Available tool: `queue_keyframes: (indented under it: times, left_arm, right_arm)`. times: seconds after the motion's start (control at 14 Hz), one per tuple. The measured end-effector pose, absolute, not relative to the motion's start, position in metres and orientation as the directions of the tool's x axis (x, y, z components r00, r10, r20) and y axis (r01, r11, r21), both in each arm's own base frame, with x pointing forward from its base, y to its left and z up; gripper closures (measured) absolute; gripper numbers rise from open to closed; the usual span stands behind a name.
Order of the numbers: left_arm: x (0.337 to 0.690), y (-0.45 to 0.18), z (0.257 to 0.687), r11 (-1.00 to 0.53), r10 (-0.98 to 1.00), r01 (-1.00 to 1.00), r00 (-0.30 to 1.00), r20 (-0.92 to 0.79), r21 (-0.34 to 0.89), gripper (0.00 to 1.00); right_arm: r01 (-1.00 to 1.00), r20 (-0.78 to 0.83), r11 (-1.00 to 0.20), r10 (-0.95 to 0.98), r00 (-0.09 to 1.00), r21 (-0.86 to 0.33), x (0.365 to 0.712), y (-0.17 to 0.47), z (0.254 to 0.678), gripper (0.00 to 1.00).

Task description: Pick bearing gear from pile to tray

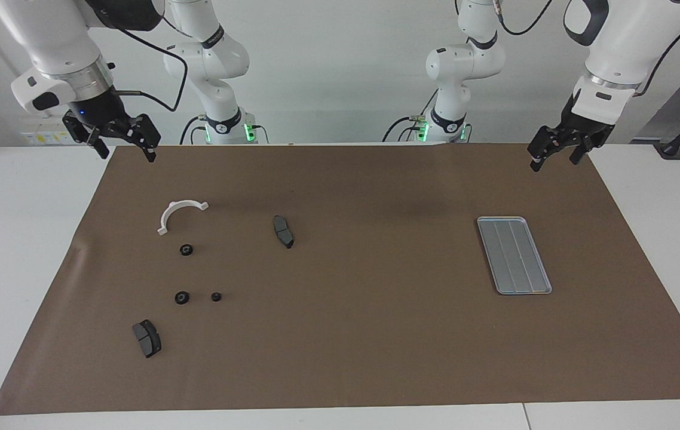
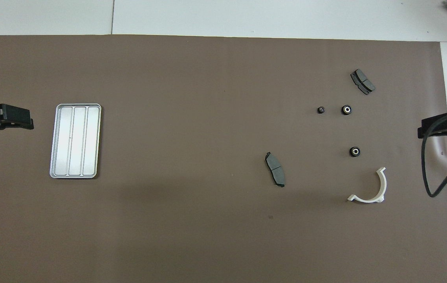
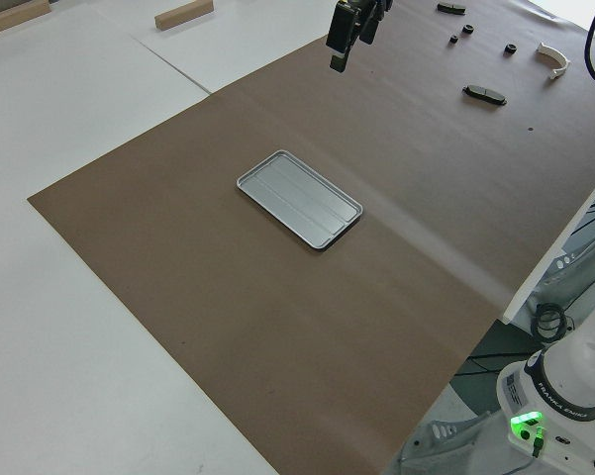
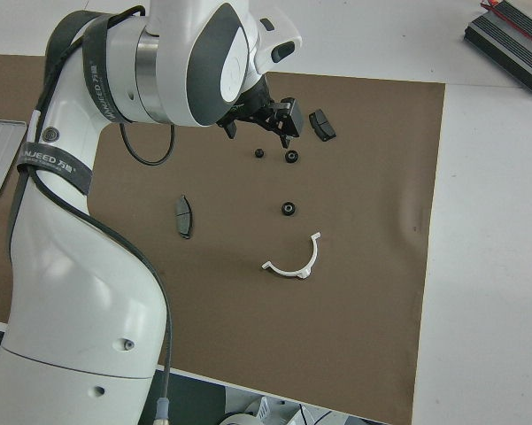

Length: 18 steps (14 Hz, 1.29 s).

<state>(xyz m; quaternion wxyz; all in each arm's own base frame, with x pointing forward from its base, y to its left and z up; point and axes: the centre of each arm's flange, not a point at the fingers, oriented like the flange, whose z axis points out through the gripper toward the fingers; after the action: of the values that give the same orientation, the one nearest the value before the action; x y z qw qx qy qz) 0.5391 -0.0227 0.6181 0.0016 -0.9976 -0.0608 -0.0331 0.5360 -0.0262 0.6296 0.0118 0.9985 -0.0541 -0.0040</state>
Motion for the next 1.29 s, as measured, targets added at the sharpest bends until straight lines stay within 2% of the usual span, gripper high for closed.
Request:
queue_keyframes:
  times: [0.86,1.29]
  left_arm:
    - [0.539,-0.023,0.618,-0.993,0.121,0.121,0.990,0.066,0.001,0.00]
    - [0.539,-0.023,0.618,-0.993,0.121,0.121,0.990,0.066,0.001,0.00]
  right_arm:
    - [-0.106,0.019,-0.994,-0.106,0.994,0.021,0.539,-0.026,0.614,0.00]
    - [-0.077,0.086,-0.997,-0.075,0.993,0.019,0.557,-0.023,0.538,0.00]
